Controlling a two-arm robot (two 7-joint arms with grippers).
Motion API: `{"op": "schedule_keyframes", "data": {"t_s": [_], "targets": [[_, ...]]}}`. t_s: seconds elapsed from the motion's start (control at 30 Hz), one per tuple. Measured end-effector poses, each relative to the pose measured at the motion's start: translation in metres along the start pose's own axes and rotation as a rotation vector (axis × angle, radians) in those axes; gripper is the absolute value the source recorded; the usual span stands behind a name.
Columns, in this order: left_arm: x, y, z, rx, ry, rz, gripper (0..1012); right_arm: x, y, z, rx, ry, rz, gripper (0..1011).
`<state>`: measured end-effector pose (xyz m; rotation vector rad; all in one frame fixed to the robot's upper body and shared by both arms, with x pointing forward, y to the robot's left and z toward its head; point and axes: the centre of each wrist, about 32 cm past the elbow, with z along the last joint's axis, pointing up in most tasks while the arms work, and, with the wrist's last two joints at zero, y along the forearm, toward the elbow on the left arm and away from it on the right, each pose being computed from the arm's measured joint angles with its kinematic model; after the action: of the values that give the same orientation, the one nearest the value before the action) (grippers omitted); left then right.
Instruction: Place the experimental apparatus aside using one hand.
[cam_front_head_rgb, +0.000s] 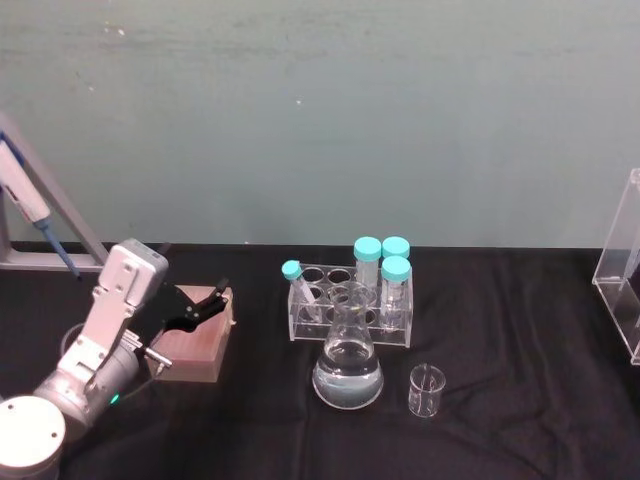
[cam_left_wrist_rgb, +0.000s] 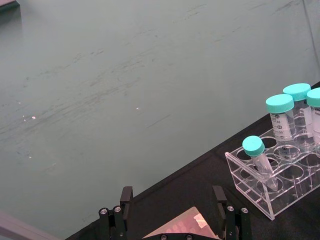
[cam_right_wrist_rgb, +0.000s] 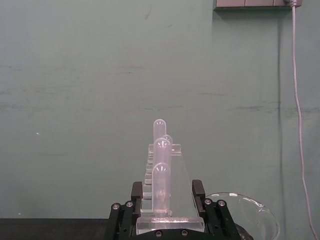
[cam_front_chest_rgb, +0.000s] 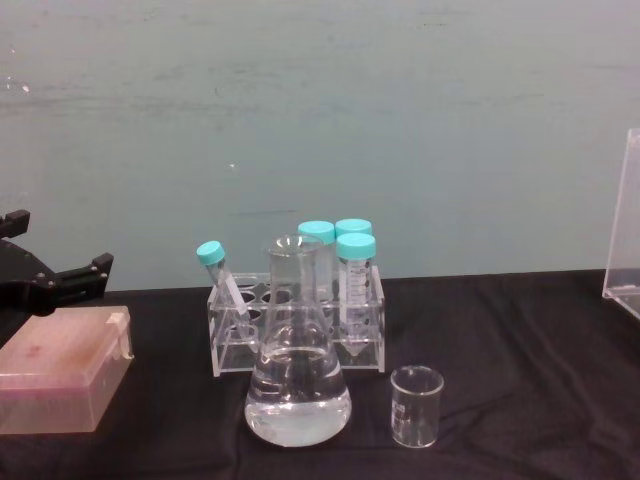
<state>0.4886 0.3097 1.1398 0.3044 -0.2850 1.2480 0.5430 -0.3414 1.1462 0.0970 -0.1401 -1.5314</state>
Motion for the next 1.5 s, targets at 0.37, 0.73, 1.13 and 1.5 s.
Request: {"op": "schedule_keyframes", "data": {"t_s": [0.37,0.73,1.13,1.5], "targets": [[0.0,0.0,0.0,0.0,0.0,0.0,1000,0.0,0.0,0.0,0.0,0.0,-0.001,607],[0.0,0.0,0.0,0.0,0.0,0.0,1000,0.0,0.0,0.0001,0.0,0.0,0.0,875],[0.0,0.0,0.0,0.0,0.0,0.0,1000,0.0,0.0,0.0,0.0,0.0,0.0,1000],[0.0,0.0,0.0,0.0,0.0,0.0,1000,0.0,0.0,0.0,0.0,0.0,0.0,1000]]}}
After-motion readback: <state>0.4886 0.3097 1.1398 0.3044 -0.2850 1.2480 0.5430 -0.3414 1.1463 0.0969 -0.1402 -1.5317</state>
